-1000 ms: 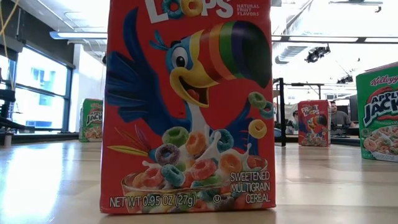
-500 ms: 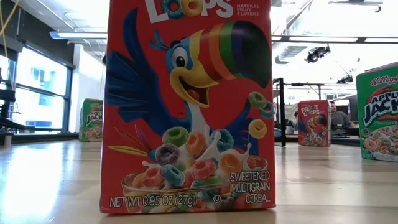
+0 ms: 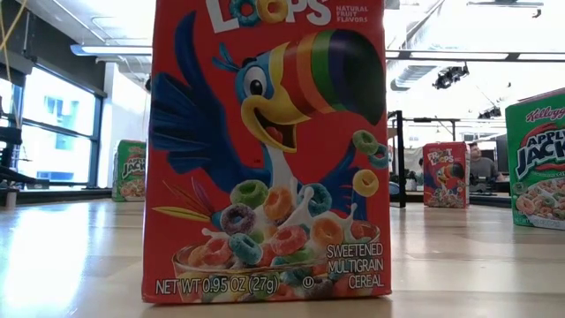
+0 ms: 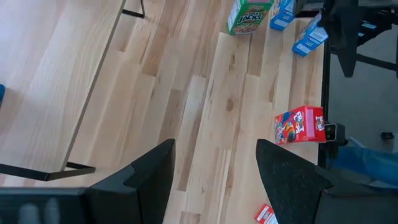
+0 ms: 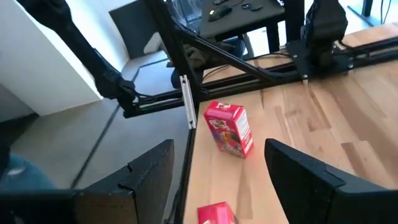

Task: Stack cereal on shelf
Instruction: Put the bottom right red cereal box on the shelf

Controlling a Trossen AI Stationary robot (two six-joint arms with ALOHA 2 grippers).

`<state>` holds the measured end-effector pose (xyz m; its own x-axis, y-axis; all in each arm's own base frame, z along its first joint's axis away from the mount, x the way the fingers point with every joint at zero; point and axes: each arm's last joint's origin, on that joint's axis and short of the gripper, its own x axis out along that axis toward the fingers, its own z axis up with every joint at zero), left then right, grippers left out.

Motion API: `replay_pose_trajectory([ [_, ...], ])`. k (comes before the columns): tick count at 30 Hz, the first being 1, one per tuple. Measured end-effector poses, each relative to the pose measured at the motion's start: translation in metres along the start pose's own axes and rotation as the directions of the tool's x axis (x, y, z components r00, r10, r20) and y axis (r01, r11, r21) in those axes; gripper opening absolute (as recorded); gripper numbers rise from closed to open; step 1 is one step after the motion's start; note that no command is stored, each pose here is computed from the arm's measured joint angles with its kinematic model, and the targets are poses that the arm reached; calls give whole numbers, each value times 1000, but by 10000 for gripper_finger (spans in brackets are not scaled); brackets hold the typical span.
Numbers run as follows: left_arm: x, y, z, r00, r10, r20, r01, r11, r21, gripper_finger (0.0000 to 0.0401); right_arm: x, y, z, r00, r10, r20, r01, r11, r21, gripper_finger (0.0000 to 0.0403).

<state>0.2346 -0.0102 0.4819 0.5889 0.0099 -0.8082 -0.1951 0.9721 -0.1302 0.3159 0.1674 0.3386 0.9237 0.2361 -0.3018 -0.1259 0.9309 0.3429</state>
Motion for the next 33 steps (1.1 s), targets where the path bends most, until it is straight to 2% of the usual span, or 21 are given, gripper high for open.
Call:
replay_pose_trajectory([
  [5,0,0,0,1000,0,0,0,1000,0,216,15,6,4,998,-29,-62,25,998,-62,244],
  [11,0,0,0,1000,0,0,0,1000,0,216,38,9,-5,971,-100,-215,76,991,-114,244],
  [14,0,0,0,1000,0,0,0,1000,0,216,49,10,-9,965,-107,-241,75,988,-136,244],
  [23,0,1,0,1000,14,4,-14,1000,12,216,68,11,-30,939,-99,-331,61,990,-125,244],
  [33,0,3,1,997,75,21,-76,996,41,216,81,16,-59,899,-127,-419,65,985,-161,244],
])
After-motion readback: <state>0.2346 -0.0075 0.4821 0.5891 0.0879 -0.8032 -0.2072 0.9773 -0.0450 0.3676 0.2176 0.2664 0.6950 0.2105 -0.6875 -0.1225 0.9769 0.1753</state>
